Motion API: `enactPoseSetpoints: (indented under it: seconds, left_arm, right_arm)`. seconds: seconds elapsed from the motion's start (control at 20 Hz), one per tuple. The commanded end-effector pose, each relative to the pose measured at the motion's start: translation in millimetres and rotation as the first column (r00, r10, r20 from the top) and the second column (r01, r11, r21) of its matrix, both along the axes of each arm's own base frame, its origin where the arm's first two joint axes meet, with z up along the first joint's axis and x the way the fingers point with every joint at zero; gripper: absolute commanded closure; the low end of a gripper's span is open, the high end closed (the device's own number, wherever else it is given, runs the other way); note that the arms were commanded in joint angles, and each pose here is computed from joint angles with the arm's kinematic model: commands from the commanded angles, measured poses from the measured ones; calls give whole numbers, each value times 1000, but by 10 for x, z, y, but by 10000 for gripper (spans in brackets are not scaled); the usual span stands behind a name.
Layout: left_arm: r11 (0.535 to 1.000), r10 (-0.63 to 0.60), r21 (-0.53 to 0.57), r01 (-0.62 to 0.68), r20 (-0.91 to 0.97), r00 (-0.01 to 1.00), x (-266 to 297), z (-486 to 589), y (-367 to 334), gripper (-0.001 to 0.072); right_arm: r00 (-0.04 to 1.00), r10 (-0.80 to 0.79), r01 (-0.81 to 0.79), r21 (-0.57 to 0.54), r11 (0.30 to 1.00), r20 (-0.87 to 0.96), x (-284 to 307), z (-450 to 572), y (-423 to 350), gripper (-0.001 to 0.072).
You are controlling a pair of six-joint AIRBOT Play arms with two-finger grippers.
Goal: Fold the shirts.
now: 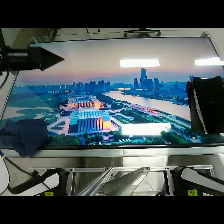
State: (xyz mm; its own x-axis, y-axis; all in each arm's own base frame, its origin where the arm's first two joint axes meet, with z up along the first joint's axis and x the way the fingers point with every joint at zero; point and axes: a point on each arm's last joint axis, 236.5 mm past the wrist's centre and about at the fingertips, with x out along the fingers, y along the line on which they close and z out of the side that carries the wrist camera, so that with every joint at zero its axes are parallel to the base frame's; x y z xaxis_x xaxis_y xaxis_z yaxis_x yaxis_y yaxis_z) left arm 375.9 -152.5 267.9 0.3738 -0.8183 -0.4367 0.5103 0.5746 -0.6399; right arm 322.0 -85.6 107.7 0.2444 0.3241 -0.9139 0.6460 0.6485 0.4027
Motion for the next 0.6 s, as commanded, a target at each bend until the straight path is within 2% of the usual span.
enactPoseSetpoints:
  seconds: [0.0,0.1,0.2,0.3,0.4,0.55]
  left_arm:
    - [999,-38,-11,37,-159,987,-527,-516,-175,699]
    - [999,-38,-2,38,-258,965,-859,-987,-272,698]
    - [999,-39,10,45,-333,942,-1226,-1473,-379,699]
    - [998,-52,16,63,-381,923,-1541,-1793,-473,699]
    - [998,-46,21,59,-384,922,-1707,-1960,-525,698]
    - [998,-42,23,55,-379,925,-1847,-2058,-554,698]
  right_arm:
    - [962,213,-201,-87,976,168,143,3,809,696]
    - [894,400,-384,-116,916,201,-94,-177,1434,696]
    - [789,589,-578,-113,808,174,-564,-471,1987,696]
    - [712,685,-679,-97,727,151,-950,-701,2311,696]
    - [680,715,-710,-99,697,164,-1086,-817,2505,696]
    - [668,716,-711,-111,695,201,-1033,-831,2624,696]
